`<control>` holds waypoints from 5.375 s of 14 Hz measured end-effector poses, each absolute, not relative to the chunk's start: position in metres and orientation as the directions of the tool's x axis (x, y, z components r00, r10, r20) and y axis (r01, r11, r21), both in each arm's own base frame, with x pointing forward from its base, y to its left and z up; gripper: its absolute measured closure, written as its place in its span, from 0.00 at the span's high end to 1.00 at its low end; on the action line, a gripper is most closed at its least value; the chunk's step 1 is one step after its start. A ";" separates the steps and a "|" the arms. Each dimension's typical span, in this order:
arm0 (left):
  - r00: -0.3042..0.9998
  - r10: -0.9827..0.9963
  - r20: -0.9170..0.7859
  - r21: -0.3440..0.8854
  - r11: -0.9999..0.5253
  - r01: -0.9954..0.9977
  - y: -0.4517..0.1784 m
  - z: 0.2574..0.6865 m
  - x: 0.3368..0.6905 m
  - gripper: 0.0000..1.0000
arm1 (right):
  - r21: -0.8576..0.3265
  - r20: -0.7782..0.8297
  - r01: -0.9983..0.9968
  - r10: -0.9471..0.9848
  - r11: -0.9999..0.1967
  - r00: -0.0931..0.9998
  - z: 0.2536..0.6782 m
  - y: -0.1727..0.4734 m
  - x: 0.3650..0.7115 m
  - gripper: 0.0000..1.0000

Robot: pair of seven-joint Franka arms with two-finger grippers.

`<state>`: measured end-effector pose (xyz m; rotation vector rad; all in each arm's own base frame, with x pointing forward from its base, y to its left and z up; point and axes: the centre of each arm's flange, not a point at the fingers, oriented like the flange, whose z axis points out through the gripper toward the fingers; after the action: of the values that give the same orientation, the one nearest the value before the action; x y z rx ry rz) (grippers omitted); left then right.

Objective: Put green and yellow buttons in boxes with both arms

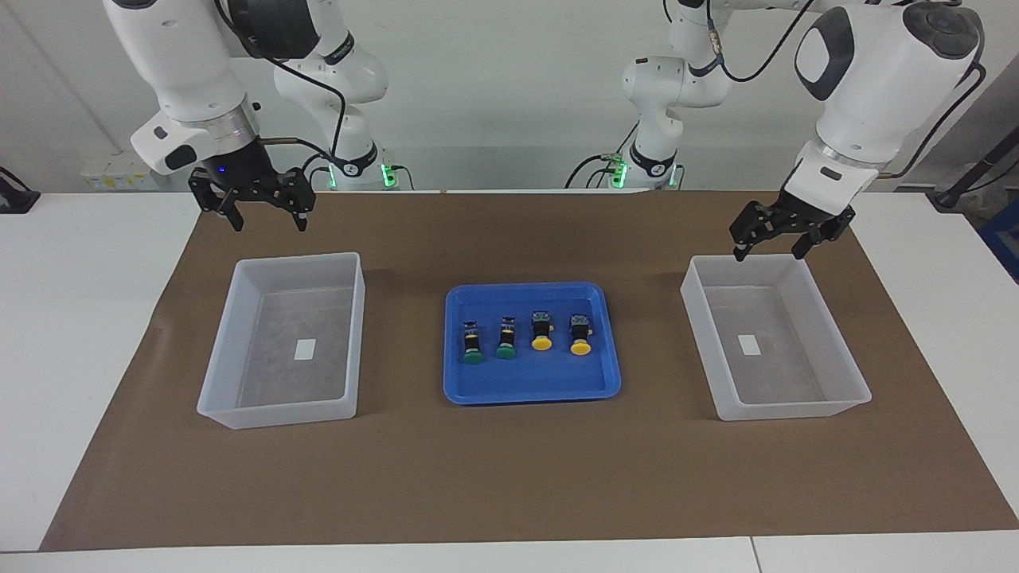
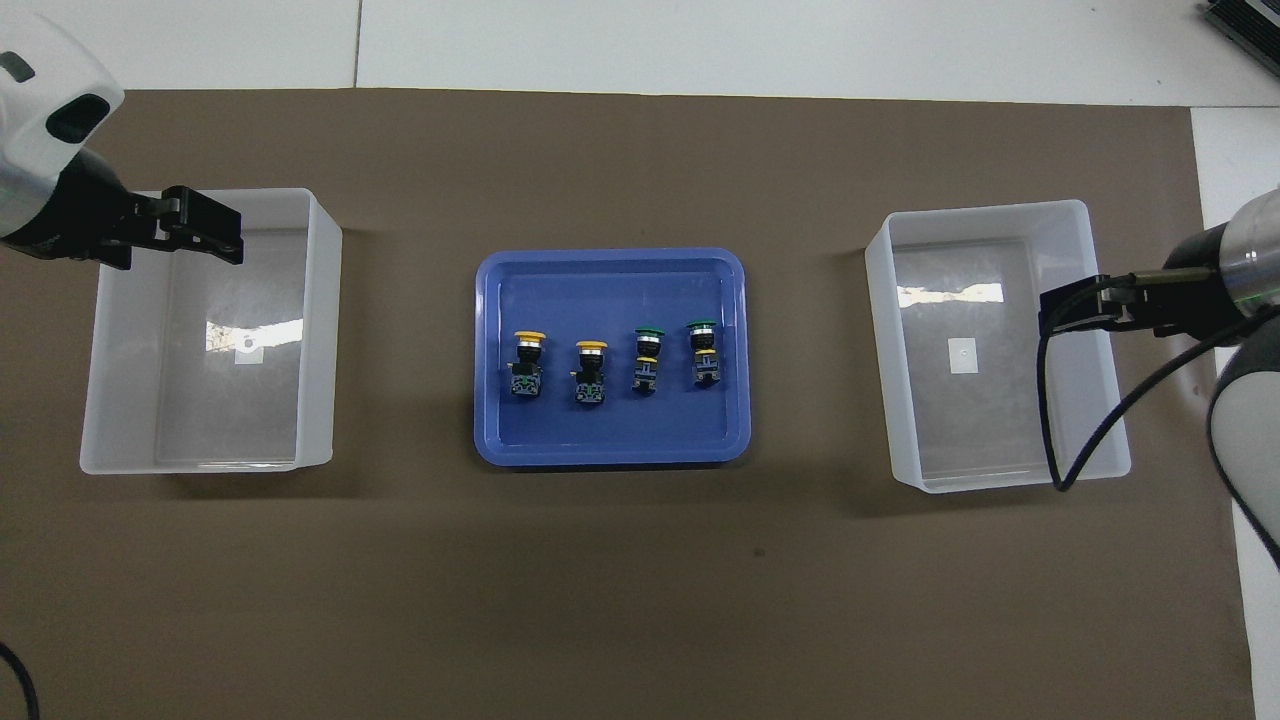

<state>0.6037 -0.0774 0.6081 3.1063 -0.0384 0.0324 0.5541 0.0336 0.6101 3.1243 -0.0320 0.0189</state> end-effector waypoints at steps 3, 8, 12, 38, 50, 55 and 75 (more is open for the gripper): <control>1.000 -0.022 0.022 0.034 -0.999 -0.023 -0.076 0.606 0.604 1.00 | 0.017 0.012 -0.021 -0.020 -1.000 1.000 0.610 0.034 0.554 1.00; 1.000 -0.016 0.023 0.030 -0.999 -0.017 -0.073 0.603 0.605 1.00 | 0.017 0.012 -0.021 -0.020 -1.000 1.000 0.610 0.034 0.554 1.00; 0.999 -0.026 0.028 -0.012 -1.000 -0.026 -0.072 0.601 0.603 1.00 | 0.017 0.012 -0.020 -0.020 -1.000 1.000 0.610 0.034 0.554 1.00; 0.998 -0.040 0.051 -0.009 -0.999 -0.040 -0.078 0.588 0.593 1.00 | 0.000 0.166 0.130 0.128 -0.992 0.978 0.418 0.250 0.594 1.00; 0.998 -0.043 0.036 -0.010 -0.999 -0.042 -0.079 0.581 0.590 1.00 | 0.018 0.210 0.229 0.228 -0.973 0.951 0.341 0.299 0.569 1.00; 0.995 -0.064 0.082 0.002 -0.998 -0.065 -0.136 0.558 0.581 1.00 | 0.019 0.197 0.237 0.236 -0.971 0.951 0.330 0.305 0.560 1.00; 0.975 -0.029 0.219 0.090 -0.995 -0.050 -0.292 0.329 0.550 1.00 | -0.009 0.278 0.109 0.102 -0.994 0.955 0.385 0.260 0.577 0.32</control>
<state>0.5496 -0.2923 0.3291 3.0275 -0.0611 0.3342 0.5770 0.2603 0.3849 3.1300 0.1685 0.4436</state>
